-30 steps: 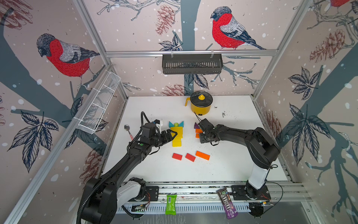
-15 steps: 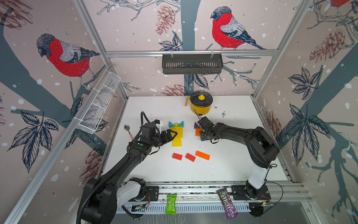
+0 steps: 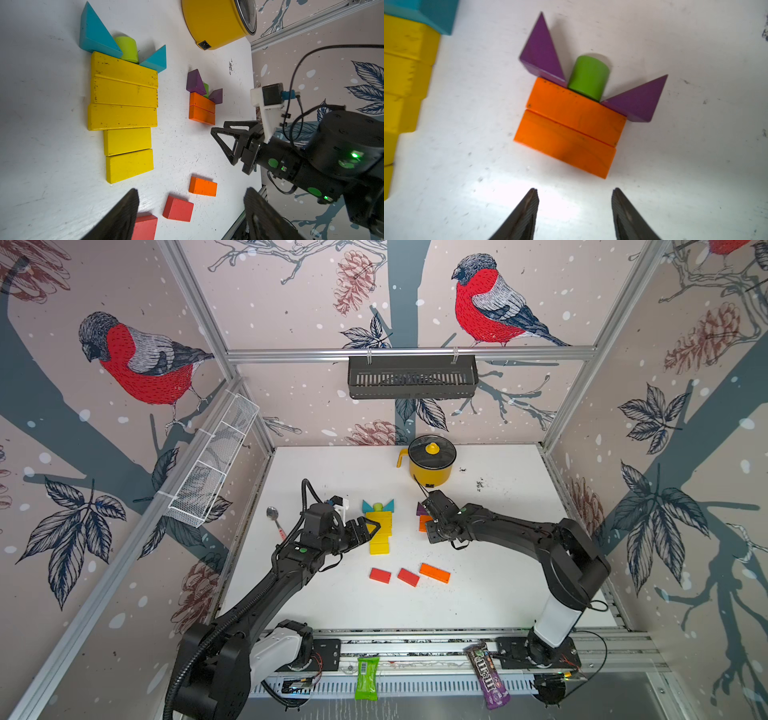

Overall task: Assemble a carrot with building blocks
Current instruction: Assemble the building block at the center of the board, then pick up the building block from the center of the board.

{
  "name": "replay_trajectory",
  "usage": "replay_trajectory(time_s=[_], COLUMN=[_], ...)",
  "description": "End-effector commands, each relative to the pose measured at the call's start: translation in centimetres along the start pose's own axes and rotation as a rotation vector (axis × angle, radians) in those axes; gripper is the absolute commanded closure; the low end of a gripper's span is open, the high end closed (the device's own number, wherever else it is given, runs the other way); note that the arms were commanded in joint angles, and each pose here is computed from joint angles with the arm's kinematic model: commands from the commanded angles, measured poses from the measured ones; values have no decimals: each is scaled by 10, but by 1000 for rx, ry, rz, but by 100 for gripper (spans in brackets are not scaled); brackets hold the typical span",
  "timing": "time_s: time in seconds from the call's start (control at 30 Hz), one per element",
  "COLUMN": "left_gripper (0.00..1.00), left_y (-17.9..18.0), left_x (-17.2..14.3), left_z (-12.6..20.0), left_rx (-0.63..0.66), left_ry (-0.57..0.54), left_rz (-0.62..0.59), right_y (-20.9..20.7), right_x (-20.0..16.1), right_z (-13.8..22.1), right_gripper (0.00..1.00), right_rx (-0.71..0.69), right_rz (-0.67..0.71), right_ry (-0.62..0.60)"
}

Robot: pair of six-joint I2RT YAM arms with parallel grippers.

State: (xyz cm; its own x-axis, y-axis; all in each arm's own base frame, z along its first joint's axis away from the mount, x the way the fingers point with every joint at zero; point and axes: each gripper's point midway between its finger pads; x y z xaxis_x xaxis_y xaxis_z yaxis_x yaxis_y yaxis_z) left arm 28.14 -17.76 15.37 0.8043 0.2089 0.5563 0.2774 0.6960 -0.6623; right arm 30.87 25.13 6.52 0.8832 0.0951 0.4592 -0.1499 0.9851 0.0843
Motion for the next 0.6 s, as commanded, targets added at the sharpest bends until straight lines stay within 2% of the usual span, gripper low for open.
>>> replay_trajectory(time_s=[0.0, 0.1, 0.17, 0.37, 0.47, 0.57], left_gripper=[19, 19, 19, 19, 19, 19], left_y=[-7, -9, -10, -15, -15, -14], left_x=[5, 3, 2, 3, 2, 0], left_z=[4, 7, 8, 12, 14, 16], left_rx=[-26, -31, -37, -52, -49, -39], left_ry=[-18, -24, -25, -33, -31, -31], left_rz=[-14, -14, -16, -17, -22, -26], right_y=[5, 25, 33, 32, 29, 27], right_x=[-37, -76, -96, -114, -122, -129], right_z=[15, 24, 24, 7, 1, 1], right_gripper=[46, 45, 39, 37, 41, 53], right_rx=[32, 112, 123, 123, 110, 106], right_rz=[72, 151, 209, 250, 263, 277], right_ry=[93, 175, 210, 249, 280, 287])
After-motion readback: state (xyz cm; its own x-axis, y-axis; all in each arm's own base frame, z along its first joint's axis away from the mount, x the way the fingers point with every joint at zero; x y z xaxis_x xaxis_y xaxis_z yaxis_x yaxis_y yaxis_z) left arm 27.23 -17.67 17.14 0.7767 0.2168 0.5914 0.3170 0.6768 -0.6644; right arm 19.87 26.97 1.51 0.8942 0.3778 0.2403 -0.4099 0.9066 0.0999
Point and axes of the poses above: each gripper's point midway between its finger pads, its own z axis back along the fingers, its own y axis along the line the jaws close on, x = y × z, and after that the axes turned 13 degrees about -z, right-handed
